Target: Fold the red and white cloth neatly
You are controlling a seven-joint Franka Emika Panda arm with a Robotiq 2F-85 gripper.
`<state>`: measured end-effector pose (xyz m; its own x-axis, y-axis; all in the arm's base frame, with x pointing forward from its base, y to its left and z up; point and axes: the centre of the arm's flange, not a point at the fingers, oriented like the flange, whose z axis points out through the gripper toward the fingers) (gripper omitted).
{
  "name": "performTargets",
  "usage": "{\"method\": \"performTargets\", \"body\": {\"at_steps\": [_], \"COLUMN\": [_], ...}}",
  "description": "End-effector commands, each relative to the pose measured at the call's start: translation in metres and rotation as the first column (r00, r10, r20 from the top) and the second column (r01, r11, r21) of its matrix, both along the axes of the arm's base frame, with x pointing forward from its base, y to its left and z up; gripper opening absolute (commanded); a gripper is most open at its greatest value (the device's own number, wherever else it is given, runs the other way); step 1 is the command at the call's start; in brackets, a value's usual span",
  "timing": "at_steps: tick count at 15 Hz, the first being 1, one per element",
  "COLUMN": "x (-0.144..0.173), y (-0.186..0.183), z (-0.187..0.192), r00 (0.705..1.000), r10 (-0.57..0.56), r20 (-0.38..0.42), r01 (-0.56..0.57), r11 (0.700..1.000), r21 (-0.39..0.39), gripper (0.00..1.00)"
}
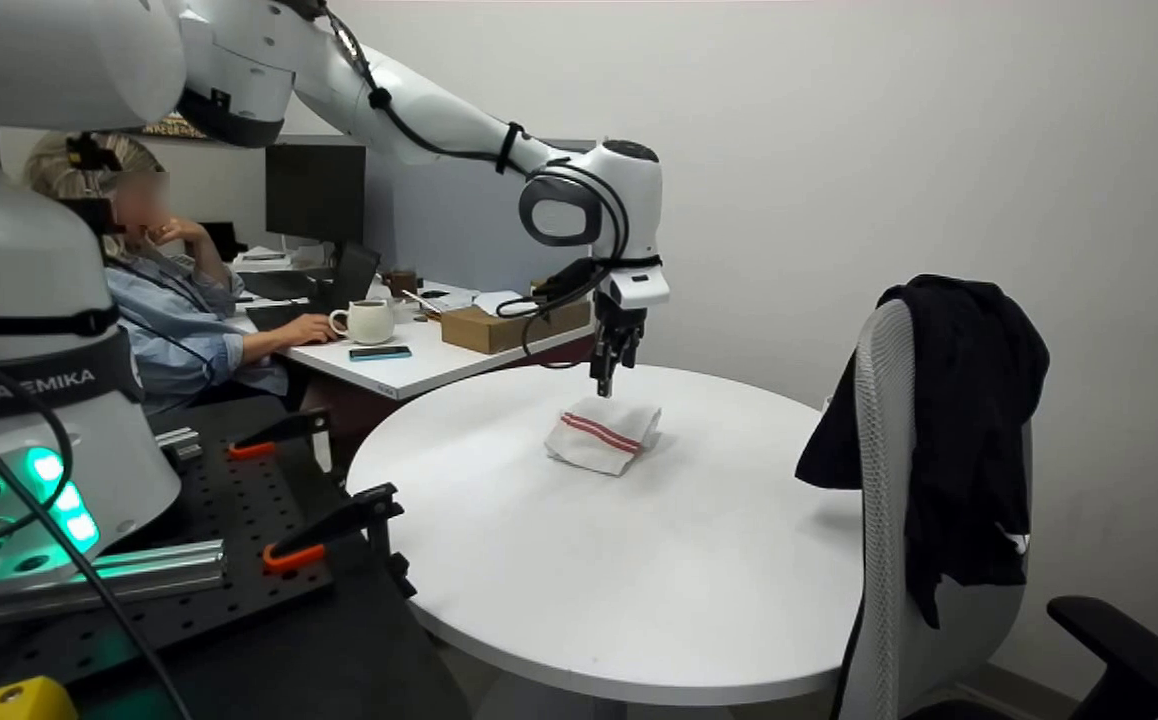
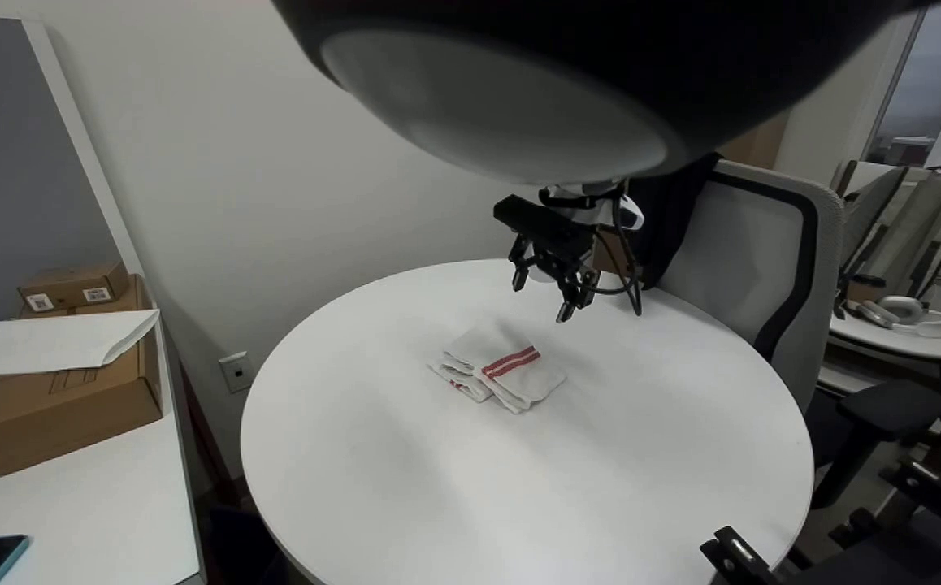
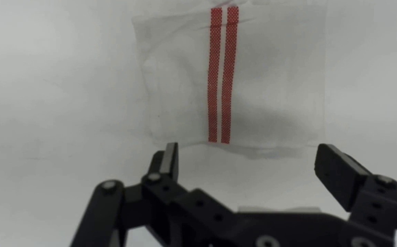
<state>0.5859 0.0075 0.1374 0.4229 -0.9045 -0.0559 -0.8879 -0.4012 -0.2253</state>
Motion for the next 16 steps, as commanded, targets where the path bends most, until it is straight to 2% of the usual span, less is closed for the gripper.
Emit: {"method": "performTargets", "body": {"at_steps": [1,4,8,10,14,15,16], "x": [-0.032,-0.064,-0.132,-0.164,-0.223,-0.235,-0.201], "y": [0.006,0.007,0.004,0.001,-0.003,-0.002,-0.005], "z": [0.043,0.083,0.133,0.155,0.190,0.196,0.179], "r00": [0.999,0.990,0.927,0.880,0.772,0.759,0.797], "r10": [0.040,0.141,0.350,0.440,0.590,0.608,0.550], "r20": [0.000,-0.017,-0.133,-0.179,-0.235,-0.233,-0.249], "r01": [-0.040,-0.142,-0.363,-0.463,-0.631,-0.648,-0.596], "r11": [0.999,0.989,0.927,0.879,0.754,0.739,0.784], "r21": [-0.013,-0.047,-0.095,-0.117,-0.180,-0.185,-0.177], "gripper": [1.00,1.00,1.00,1.00,1.00,1.00,1.00]}}
